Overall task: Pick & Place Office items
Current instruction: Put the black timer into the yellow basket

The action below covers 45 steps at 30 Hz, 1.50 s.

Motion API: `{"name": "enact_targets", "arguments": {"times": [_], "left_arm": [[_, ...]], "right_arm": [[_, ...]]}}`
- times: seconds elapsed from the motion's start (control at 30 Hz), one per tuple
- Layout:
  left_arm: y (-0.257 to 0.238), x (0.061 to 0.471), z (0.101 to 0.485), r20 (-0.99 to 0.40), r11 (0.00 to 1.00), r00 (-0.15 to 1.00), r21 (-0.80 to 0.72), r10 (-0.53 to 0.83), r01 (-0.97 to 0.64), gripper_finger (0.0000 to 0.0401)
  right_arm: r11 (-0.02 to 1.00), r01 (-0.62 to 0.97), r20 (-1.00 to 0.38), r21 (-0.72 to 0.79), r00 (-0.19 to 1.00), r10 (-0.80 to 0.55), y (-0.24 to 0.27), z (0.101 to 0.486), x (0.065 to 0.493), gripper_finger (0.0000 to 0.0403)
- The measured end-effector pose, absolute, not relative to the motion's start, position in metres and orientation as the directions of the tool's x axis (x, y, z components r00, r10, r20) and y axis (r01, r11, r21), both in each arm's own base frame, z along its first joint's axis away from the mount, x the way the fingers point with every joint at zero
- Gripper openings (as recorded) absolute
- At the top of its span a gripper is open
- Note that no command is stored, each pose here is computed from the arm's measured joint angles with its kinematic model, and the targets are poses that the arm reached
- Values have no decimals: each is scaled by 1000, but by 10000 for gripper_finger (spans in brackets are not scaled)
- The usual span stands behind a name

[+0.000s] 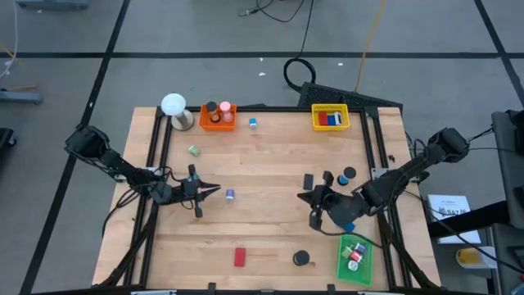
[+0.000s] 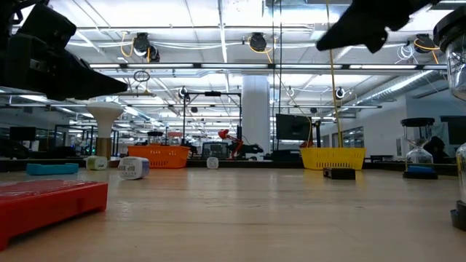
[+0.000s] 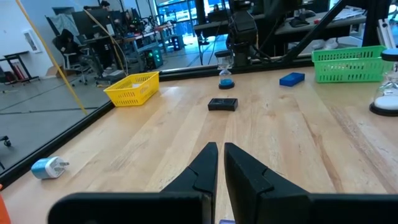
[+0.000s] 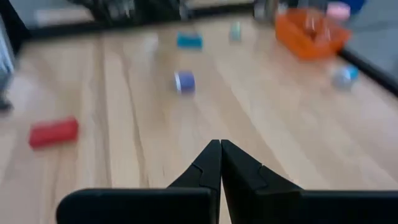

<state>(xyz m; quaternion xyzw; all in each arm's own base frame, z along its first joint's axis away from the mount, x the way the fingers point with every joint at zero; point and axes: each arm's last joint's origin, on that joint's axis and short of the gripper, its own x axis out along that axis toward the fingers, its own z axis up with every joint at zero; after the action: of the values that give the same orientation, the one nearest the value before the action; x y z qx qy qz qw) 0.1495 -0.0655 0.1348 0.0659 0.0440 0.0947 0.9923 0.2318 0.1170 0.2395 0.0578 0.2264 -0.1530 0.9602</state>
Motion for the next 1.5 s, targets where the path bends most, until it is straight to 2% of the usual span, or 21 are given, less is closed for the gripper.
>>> {"name": "enact_targets", "arguments": {"times": [0.27, 0.4, 0.57, 0.63, 0.9, 1.17, 1.3, 1.5], "left_arm": [[-66, 149, 135, -75, 973, 978, 139, 194, -183, 33], [-65, 151, 138, -56, 971, 976, 125, 212, -204, 33], [-66, 152, 138, -59, 985, 983, -26, 172, -173, 33], [-64, 153, 138, -61, 983, 982, -36, 180, -182, 33], [-60, 154, 137, -68, 978, 977, -38, 204, -207, 33], [-60, 154, 137, -69, 977, 976, -39, 206, -209, 33], [-60, 154, 136, -72, 977, 976, -36, 206, -209, 33], [-60, 154, 135, -84, 977, 975, -41, 207, -211, 33]], "right_arm": [[911, 408, -711, 55, 657, -251, 137, 239, 225, 14], [876, 466, -814, 123, 552, -179, 140, 235, 217, 46], [834, 537, -905, 128, 408, -124, 139, 230, 204, 101], [823, 558, -913, 109, 383, -138, 138, 227, 201, 123], [765, 644, -852, 31, 417, -317, 109, 212, 213, 213], [678, 728, -798, 101, 466, -381, 59, 186, 243, 295], [632, 774, -818, 42, 389, -423, 41, 170, 253, 314], [587, 809, -889, 4, 271, -368, 26, 141, 263, 314]]}}
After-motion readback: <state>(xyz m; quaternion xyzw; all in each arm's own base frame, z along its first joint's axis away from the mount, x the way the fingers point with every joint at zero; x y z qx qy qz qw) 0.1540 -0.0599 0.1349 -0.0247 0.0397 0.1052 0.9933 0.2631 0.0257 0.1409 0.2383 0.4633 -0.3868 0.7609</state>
